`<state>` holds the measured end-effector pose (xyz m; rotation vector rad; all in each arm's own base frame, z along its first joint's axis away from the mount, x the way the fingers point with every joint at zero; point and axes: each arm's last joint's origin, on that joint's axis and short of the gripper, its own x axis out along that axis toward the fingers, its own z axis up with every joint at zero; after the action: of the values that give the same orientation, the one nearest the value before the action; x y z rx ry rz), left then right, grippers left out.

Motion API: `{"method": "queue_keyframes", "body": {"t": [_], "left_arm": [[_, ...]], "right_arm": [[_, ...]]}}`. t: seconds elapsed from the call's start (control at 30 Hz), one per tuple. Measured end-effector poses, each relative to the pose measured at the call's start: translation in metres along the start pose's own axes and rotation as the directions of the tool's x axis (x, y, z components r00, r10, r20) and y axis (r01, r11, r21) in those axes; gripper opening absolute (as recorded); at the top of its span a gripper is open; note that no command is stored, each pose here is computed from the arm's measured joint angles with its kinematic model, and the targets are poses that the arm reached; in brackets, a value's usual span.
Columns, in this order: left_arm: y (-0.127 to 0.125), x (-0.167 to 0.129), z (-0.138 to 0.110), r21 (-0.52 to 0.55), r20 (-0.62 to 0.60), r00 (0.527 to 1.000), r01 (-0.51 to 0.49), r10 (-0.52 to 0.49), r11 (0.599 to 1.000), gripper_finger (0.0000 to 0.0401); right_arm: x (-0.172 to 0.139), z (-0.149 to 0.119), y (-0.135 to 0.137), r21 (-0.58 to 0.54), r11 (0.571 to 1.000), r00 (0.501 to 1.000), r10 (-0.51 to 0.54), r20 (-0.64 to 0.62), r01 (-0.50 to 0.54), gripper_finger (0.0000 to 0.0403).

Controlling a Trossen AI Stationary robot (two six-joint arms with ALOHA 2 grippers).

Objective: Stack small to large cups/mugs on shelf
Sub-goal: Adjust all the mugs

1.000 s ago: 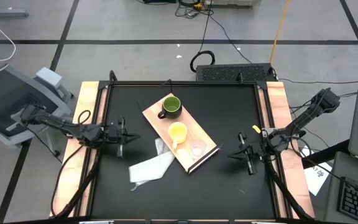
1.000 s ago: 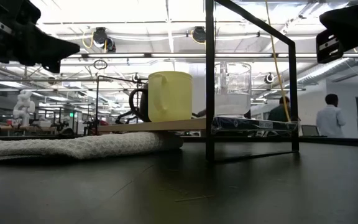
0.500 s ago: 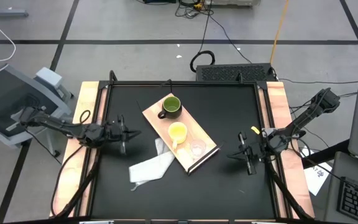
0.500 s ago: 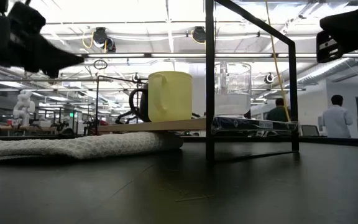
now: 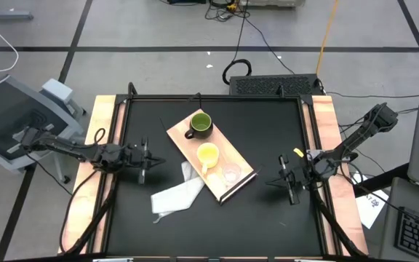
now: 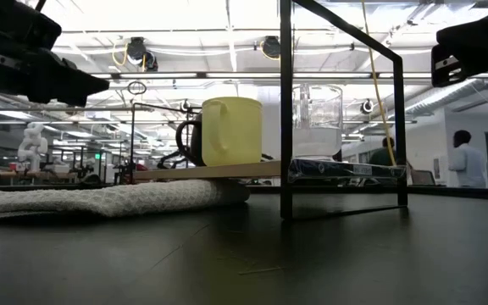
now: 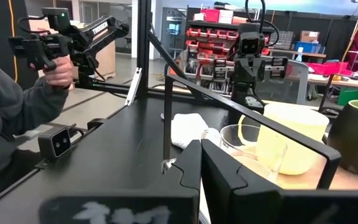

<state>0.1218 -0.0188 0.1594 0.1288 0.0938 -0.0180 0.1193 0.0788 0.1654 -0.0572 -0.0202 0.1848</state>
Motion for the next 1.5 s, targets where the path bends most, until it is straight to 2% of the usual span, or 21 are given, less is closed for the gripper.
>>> {"method": "queue_keyframes", "body": {"t": [0.4, 0.5, 0.6, 0.7, 1.17, 1.37, 1.5], "left_arm": [[0.0, 0.0, 0.0, -0.012, 0.002, 1.0, 0.007, -0.007, 1.0, 0.0005], [0.0, 0.0, 0.001, -0.019, 0.01, 1.0, 0.007, -0.007, 1.0, 0.0016], [0.0, 0.0, 0.001, -0.031, 0.011, 1.0, 0.007, -0.007, 0.999, 0.0024], [0.0, 0.0, 0.001, -0.043, 0.011, 1.0, 0.007, -0.007, 0.999, 0.0025], [0.0, 0.0, 0.0, -0.044, 0.005, 1.0, 0.008, -0.008, 0.999, 0.0026], [0.0, 0.0, 0.0, -0.046, 0.001, 1.0, 0.009, -0.009, 0.999, 0.0026], [0.0, 0.0, 0.0, -0.065, 0.001, 1.0, 0.009, -0.009, 0.998, 0.0026]], "right_arm": [[0.0, 0.001, 0.0, -0.019, 1.0, 1.0, -0.001, 0.01, 0.001, 0.0], [0.0, 0.007, -0.001, 0.003, 1.0, 0.998, -0.005, 0.062, 0.005, 0.0], [0.0, 0.01, -0.001, -0.033, 0.999, 0.997, -0.007, 0.083, 0.01, 0.0], [0.002, 0.008, 0.0, -0.096, 0.995, 0.999, -0.003, 0.038, 0.007, 0.0], [0.026, 0.077, 0.006, -0.1, 0.995, 1.0, -0.01, 0.001, 0.01, 0.0], [0.041, 0.106, -0.012, -0.02, 0.994, 0.988, -0.112, -0.11, 0.11, 0.0], [0.053, 0.121, -0.028, 0.042, 0.994, 0.981, -0.094, -0.172, 0.103, 0.0]]}}
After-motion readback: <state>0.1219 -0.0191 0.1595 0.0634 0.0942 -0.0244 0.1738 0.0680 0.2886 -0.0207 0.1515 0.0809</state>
